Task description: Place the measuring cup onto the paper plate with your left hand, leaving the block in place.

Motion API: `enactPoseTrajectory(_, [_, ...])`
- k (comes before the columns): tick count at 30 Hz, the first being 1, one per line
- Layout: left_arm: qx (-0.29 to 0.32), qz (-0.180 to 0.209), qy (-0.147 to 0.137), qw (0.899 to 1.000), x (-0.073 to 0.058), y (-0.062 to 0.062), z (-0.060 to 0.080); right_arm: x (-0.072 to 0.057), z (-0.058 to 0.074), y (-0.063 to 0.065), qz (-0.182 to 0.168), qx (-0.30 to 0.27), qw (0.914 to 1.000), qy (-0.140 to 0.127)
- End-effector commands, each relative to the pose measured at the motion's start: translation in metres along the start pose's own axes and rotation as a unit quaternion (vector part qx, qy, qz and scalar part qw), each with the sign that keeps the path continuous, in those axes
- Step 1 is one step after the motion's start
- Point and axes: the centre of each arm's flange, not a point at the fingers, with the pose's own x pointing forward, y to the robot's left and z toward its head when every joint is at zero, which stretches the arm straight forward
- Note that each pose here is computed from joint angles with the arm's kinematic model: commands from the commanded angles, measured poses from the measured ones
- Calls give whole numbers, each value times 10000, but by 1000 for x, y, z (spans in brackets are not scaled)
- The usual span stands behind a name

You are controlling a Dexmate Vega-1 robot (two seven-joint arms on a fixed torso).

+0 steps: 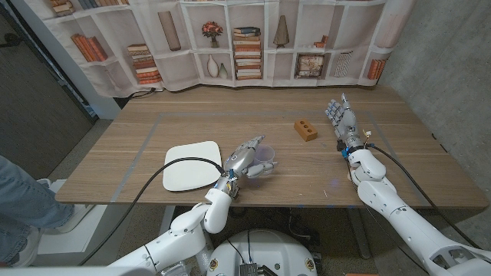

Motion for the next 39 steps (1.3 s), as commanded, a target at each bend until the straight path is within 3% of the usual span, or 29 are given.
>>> enactPoseTrajectory(1, [-128,-94,28,9999,3,-3,-1,-3,-4,-4,-44,-4,10000,42])
enactPoseTrajectory(21, [-291,21,24,9996,5,-2,-4,-3,-5,-2,-33,3,10000,53])
enactPoseTrajectory(39, [-882,237,22,9958,6,1,-8,-2,-5,0,-48,-6,10000,71])
